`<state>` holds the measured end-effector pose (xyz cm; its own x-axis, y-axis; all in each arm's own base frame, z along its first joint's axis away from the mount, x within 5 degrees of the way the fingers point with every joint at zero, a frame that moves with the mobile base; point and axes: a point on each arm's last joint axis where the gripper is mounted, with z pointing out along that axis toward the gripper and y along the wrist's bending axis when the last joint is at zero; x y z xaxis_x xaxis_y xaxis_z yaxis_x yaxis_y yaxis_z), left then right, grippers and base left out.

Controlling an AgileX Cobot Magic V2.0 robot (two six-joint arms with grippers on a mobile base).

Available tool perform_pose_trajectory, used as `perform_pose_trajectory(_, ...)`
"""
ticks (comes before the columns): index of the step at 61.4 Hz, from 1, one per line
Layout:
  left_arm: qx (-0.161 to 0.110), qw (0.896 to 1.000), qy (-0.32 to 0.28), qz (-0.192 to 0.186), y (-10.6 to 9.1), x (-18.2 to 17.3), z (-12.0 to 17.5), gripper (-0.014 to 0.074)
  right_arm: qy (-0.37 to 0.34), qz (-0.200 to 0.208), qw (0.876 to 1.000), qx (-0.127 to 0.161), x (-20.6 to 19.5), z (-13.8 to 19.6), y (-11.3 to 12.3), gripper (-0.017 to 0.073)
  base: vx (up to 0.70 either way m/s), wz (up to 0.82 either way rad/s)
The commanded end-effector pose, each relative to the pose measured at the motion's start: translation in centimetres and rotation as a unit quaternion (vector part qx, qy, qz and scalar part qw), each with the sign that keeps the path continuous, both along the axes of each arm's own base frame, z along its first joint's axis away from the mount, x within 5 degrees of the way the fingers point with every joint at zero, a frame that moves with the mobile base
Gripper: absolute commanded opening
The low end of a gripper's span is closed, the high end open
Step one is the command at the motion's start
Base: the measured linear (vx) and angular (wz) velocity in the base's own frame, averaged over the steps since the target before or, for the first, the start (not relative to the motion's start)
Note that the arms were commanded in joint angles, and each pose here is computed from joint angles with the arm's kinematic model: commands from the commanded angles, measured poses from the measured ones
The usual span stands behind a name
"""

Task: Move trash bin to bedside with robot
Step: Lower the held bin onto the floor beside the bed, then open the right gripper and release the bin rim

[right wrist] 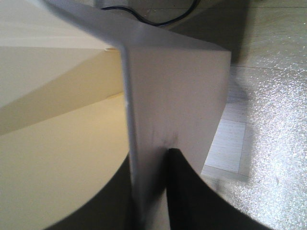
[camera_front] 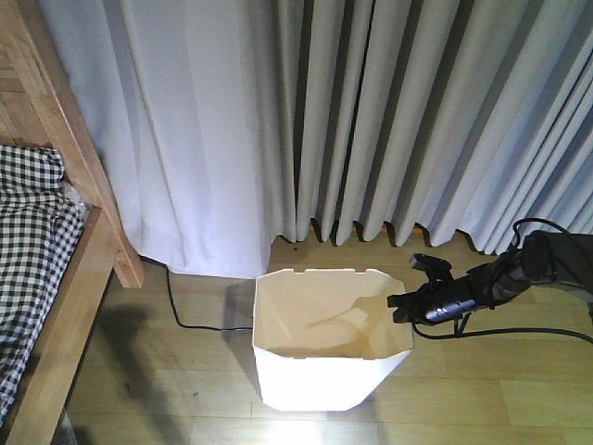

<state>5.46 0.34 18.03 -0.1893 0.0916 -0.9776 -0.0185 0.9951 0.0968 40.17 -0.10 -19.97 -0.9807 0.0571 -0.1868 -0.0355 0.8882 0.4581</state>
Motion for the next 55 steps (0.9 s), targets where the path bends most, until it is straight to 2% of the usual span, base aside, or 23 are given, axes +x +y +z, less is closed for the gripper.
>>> perform_pose_trajectory(1,-0.006,1.0,-0.026,-0.008,-0.1,0.1,-0.3,-0.0006,-0.038,-0.011,0.997,0.073,3.1,4.4,0.8,0.0102,0.0,0.0)
perform_pose_trajectory(26,-0.006,1.0,-0.026,-0.008,-0.1,0.1,-0.3,-0.0006,-0.024,-0.025,0.998,0.05,2.3,2.9,0.4,0.0285,0.0,0.0)
perform_pose_trajectory(37,-0.006,1.0,-0.026,-0.008,-0.1,0.1,-0.3,-0.0006,-0.024,-0.026,0.998,0.051,2.3,2.9,0.3,0.037,0.0,0.0)
perform_pose_trajectory(48,-0.006,1.0,-0.026,-0.008,-0.1,0.1,-0.3,-0.0006,-0.026,-0.027,0.998,0.048,2.4,3.0,0.2,0.0412,0.0,0.0)
perform_pose_trajectory(55,-0.006,1.0,-0.026,-0.008,-0.1,0.1,-0.3,-0.0006,-0.036,-0.029,0.998,0.035,2.9,3.4,-0.1,0.0413,0.0,0.0)
